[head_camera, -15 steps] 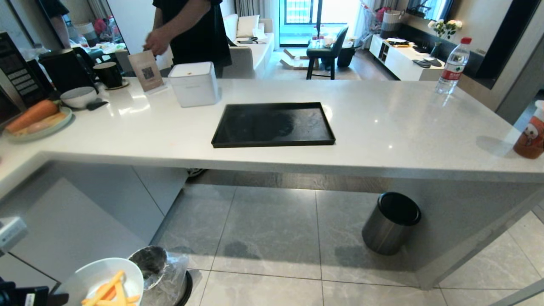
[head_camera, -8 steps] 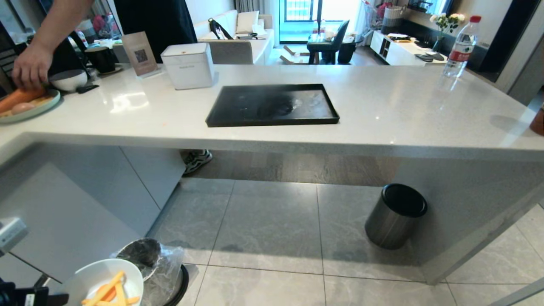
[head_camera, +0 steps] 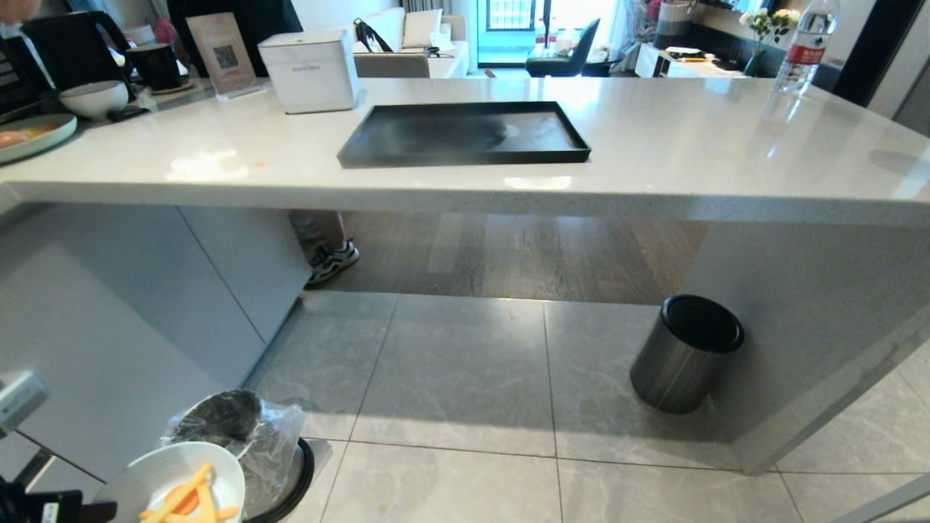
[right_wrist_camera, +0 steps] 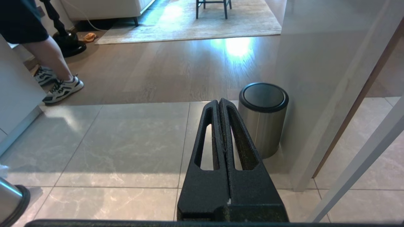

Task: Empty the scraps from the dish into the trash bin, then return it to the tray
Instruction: Move the bowl over the trash can

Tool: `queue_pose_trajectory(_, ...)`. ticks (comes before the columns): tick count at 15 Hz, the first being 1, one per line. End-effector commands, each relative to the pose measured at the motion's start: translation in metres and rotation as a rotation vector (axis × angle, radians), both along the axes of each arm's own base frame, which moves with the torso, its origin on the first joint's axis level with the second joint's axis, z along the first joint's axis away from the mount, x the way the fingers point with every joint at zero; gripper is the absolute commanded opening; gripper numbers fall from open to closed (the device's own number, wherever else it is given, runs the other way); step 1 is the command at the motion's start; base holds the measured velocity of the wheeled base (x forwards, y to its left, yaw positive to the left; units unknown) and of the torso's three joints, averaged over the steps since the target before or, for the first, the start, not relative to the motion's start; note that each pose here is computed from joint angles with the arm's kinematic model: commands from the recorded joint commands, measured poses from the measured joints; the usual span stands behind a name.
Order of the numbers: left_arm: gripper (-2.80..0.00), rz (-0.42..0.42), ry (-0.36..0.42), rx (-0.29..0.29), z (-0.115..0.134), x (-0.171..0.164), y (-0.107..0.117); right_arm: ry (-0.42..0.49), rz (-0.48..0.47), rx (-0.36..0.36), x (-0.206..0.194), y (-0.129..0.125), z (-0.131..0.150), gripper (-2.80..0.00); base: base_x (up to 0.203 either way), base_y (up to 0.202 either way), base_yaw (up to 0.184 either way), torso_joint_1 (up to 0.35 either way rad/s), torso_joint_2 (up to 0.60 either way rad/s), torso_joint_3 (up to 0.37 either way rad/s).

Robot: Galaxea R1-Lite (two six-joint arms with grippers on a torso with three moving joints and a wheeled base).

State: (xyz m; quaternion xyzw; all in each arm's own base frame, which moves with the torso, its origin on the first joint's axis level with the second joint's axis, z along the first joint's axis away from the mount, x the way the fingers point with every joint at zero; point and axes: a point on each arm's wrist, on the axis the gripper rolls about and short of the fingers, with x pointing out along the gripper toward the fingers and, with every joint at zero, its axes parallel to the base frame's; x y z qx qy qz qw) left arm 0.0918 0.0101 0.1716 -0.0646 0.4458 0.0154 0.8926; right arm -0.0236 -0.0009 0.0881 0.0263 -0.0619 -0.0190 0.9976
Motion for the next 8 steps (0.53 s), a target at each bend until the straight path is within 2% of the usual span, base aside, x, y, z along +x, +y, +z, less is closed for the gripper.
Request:
queue_pose_trajectory(1,-2.80,0.001,0.001,-0.001,0.0000,-0.0007,-0.0001,-0.001,0.000,0.000,0.0000,0.0000,0.0001,-2.80,0.000,0.000,0.000,-0.031,0.44,0.407)
queue_pose_trajectory(5,-2.80,0.001,-0.001,0.000,0.0000,-0.0018,-0.0002,-0.001,0.000,0.000,0.0000,0.0000,0.0001,-2.80,0.000,0.000,0.000,0.008,0.42,0.440)
queue_pose_trajectory(6,-2.80,0.001,0.000,0.000,0.0003,-0.0023,-0.0003,0.000,0.000,0.000,0.0001,0.0000,0.0002,-2.80,0.000,0.000,0.000,0.007,0.23,0.261)
queue_pose_trajectory(8,-2.80,0.001,0.011,-0.003,-0.0004,-0.0038,-0.0005,0.000,-0.001,0.001,0.0000,0.0000,0.0000,-2.80,0.000,0.000,0.000,0.000,0.00,0.000)
